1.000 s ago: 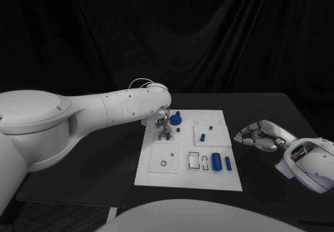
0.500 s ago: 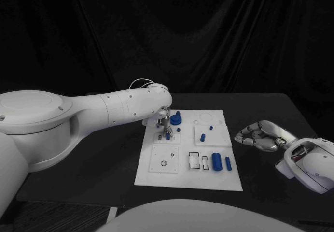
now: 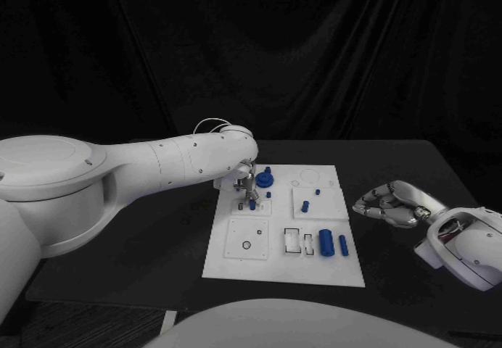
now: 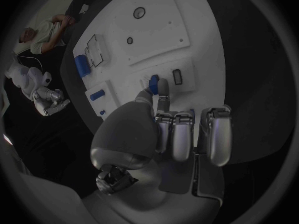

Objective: Assemble the parts on the task board

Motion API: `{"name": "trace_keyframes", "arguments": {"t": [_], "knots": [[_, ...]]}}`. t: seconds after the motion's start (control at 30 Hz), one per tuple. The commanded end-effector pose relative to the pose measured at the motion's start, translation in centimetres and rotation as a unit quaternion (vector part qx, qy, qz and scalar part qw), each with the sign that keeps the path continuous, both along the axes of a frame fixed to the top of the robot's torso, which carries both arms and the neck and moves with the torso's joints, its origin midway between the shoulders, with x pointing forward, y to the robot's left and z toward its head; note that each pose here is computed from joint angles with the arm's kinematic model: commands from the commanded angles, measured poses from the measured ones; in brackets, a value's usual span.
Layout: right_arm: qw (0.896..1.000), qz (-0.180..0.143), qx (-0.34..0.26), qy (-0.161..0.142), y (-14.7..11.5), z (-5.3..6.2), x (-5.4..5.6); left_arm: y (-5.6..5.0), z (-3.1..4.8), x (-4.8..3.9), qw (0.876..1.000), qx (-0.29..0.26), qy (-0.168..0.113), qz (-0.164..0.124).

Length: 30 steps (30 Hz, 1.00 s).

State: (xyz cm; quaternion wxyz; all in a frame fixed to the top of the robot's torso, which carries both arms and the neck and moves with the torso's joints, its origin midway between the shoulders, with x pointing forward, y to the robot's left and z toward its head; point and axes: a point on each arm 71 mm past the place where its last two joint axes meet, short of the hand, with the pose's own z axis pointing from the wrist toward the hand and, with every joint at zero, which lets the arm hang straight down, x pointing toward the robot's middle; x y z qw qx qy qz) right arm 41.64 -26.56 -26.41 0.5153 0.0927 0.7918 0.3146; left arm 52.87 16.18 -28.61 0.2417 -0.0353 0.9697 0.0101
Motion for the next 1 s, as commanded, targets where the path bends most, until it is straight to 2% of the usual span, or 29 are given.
{"name": "trace_keyframes", "arguments": {"t": [0.03,0.23,0.47,1.0], "knots": [[1.0,-0.005,-0.002,0.001,-0.04,-0.09,-0.03,0.08,-0.23,-0.15,1.0,-0.001,0.005,0.008],[1.0,-0.005,-0.002,0.0,-0.03,-0.09,-0.02,0.09,-0.34,-0.23,0.999,-0.016,0.017,0.022],[1.0,-0.006,-0.002,0.0,-0.06,-0.07,-0.04,0.16,-0.47,-0.17,0.999,-0.022,0.018,0.03],[1.0,-0.005,-0.001,0.0,-0.05,-0.06,-0.06,0.33,-1.01,-0.22,0.999,-0.022,0.021,0.036]]}}
